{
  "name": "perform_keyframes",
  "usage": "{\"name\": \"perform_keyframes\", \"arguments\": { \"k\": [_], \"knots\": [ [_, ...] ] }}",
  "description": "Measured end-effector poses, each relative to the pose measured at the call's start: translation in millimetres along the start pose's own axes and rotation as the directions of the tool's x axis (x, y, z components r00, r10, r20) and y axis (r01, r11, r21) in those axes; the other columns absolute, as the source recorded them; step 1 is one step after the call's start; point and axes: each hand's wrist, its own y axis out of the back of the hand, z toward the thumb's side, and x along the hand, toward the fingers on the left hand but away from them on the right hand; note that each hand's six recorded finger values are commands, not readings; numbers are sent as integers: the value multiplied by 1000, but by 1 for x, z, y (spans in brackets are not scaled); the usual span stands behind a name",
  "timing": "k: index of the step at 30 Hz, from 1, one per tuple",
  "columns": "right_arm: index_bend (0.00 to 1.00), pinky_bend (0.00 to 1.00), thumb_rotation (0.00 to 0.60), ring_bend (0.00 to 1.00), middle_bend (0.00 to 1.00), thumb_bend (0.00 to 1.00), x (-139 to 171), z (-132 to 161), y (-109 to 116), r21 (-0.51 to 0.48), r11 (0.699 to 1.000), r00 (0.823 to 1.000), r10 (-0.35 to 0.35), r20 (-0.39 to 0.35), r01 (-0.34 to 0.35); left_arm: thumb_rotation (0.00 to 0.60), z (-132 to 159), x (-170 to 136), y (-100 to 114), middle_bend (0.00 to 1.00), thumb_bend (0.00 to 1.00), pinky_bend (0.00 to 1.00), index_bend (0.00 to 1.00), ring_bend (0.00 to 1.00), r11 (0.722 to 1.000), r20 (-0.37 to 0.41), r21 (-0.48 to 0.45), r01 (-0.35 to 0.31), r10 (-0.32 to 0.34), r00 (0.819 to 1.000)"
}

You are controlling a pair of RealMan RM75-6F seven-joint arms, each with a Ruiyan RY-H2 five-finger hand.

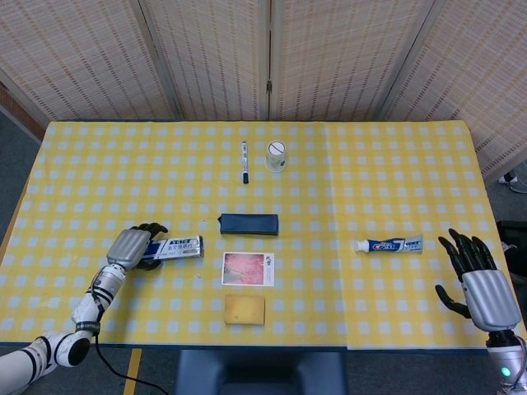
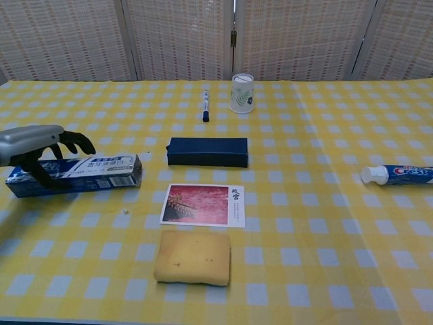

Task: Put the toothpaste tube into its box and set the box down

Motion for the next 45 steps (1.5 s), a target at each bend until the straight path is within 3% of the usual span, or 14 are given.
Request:
{"name": "perform_keyframes", "arguments": {
  "k": [7,17,24,35,45],
  "knots": [
    [0,0,600,0,0,354,-1,-1,4,-14,999,999,-42,-13,42,600,-5,7,0,371,287,465,345,353,1000,-37,-2,-15,15,999],
    [0,0,600,0,0,354,-3,0,1,-11,999,999,-34,-22,33,600,-13,10,-3,416,291,527,388,426,1000,-74,-10,-11,10,997],
    [0,0,600,0,0,354,-4,-1,0,-11,999,999,-33,-20,33,600,-11,2,12,457,297,561,421,469,994,-65,-3,-109,109,992],
    [11,0,600,78,41,353,-34,-7,-13,61,992,993,111,-25,-110,600,28,-44,25,461,297,564,440,473,983,41,-62,-171,173,984],
    [212,10,600,180,170,354,-84,-15,-30,133,961,970,240,32,-242,600,38,-85,36,464,297,564,446,475,966,85,-93,-242,250,965]
  ]
}}
